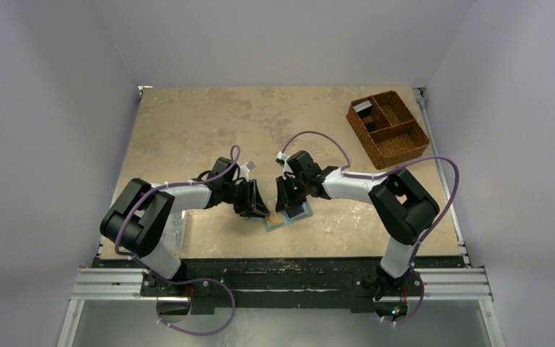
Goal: Put the credit cards into the card holder
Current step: Turn over the card slot in the card holder.
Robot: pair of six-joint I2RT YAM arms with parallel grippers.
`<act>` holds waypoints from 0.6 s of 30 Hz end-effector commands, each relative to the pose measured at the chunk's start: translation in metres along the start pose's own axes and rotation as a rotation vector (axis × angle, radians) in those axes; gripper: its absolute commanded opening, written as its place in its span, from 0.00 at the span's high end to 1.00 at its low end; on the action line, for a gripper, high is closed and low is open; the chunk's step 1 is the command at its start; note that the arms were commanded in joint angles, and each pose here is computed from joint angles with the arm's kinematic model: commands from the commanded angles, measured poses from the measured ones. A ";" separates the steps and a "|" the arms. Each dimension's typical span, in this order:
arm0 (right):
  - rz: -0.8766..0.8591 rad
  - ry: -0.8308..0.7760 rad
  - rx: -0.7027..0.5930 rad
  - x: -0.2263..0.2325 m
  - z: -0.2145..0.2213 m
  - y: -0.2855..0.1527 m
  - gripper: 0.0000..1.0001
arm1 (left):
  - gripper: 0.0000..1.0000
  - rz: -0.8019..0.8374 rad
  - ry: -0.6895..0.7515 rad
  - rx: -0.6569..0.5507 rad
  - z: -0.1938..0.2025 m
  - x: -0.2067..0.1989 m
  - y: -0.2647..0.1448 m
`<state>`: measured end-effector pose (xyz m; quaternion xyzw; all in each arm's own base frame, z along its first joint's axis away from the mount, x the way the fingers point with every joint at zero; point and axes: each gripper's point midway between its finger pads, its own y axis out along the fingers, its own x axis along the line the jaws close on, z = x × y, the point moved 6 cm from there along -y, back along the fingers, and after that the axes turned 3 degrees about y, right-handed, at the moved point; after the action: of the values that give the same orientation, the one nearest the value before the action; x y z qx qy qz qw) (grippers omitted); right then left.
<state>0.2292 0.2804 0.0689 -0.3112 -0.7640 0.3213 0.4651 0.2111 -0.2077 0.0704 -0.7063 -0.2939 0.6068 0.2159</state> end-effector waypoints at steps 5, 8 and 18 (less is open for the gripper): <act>-0.021 0.008 0.037 0.006 0.009 -0.001 0.76 | 0.72 0.085 0.061 -0.049 -0.017 -0.022 -0.008; -0.023 0.019 0.018 0.007 0.005 -0.005 0.74 | 0.73 0.102 0.063 -0.043 -0.019 -0.024 -0.007; -0.011 0.065 -0.143 0.005 -0.037 -0.070 0.68 | 0.70 0.154 0.091 -0.045 -0.031 -0.039 -0.006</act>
<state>0.2324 0.2673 0.0924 -0.3245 -0.7565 0.3007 0.4817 0.2204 -0.2170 0.0869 -0.7280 -0.2660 0.6002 0.1973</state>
